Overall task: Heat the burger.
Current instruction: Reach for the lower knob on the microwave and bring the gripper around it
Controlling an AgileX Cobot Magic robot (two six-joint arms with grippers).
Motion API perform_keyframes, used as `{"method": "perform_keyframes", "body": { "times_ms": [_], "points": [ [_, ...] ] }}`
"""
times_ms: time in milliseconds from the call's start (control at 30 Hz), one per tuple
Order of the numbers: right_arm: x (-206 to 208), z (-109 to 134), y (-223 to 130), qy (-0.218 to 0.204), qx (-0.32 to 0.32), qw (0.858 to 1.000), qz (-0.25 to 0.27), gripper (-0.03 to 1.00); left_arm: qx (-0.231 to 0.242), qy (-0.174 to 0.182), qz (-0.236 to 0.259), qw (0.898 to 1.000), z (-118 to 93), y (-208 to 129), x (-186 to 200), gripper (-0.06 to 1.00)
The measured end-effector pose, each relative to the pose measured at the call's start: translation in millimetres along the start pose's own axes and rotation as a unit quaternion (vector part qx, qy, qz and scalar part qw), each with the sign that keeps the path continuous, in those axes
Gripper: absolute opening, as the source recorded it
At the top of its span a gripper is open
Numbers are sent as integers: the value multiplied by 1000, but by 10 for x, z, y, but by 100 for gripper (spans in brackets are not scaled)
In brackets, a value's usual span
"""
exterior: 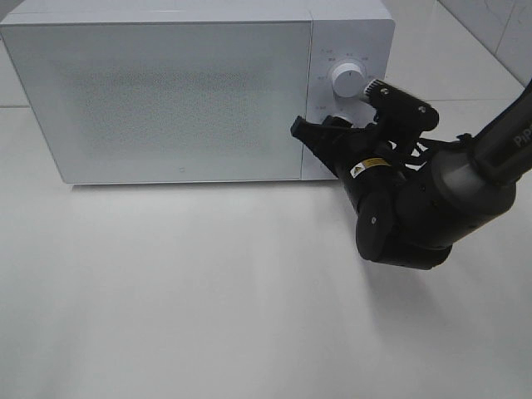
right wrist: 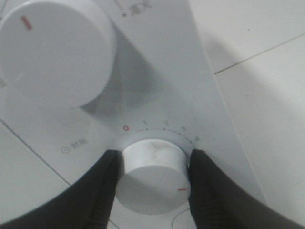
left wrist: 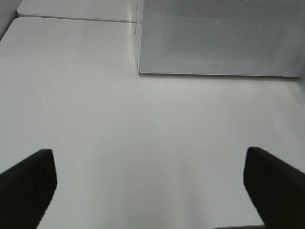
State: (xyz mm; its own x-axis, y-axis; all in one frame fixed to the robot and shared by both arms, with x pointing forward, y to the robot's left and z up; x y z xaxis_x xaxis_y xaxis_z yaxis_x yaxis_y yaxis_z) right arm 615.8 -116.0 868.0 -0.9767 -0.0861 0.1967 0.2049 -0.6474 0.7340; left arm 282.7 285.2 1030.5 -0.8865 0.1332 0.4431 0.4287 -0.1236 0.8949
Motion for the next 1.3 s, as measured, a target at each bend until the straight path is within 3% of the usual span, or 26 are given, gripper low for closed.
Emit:
{"method": "perform_keyframes", "body": {
  "times_ms": [67, 133, 200, 233, 333, 400, 500, 567, 667, 733, 900, 1300],
  "points": [
    [3, -6, -3, 1, -26, 1000, 1, 41, 0, 0, 0, 1000, 0, 0, 0, 99],
    [3, -9, -10, 5, -157, 988, 4, 42, 0, 0, 0, 1000, 0, 0, 0, 99],
    [4, -8, -10, 6, -181, 983, 5, 42, 0, 0, 0, 1000, 0, 0, 0, 99],
    [6, -9, -21, 8, -234, 972, 8, 42, 0, 0, 0, 1000, 0, 0, 0, 99],
    [5, -10, -27, 8, -263, 965, 9, 42, 0, 0, 0, 1000, 0, 0, 0, 99],
    [4, -10, -31, 9, -366, 930, 10, 42, 0, 0, 0, 1000, 0, 0, 0, 99],
    [4, -10, -31, 8, -389, 921, 11, 42, 0, 0, 0, 1000, 0, 0, 0, 99],
    [4, -8, -30, 8, -462, 887, 11, 42, 0, 0, 0, 1000, 0, 0, 0, 99],
    [4, -8, -30, 8, -477, 879, 11, 42, 0, 0, 0, 1000, 0, 0, 0, 99],
    [4, -6, -27, 8, -524, 851, 11, 42, 0, 0, 0, 1000, 0, 0, 0, 99],
    [4, -6, -27, 8, -547, 837, 12, 42, 0, 0, 0, 1000, 0, 0, 0, 99],
    [4, -7, -27, 8, -549, 836, 11, 42, 0, 0, 0, 1000, 0, 0, 0, 99]
  ]
}}
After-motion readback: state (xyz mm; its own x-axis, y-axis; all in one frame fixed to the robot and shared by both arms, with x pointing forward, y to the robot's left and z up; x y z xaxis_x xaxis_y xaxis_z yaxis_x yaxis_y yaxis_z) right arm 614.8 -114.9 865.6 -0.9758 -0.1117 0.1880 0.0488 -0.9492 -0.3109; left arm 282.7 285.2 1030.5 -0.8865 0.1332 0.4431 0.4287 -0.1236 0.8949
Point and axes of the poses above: a point on each arm's last joint axis where the gripper is mounted, x pointing back along that axis away from the gripper, z along the wrist's bending axis when the last joint is at zero, y = z × x, the point moved 6 cm from there along -x, pointing out along that axis toward the gripper, and after that the axes turned 9 degrees about -x, right-handed, at the moved point
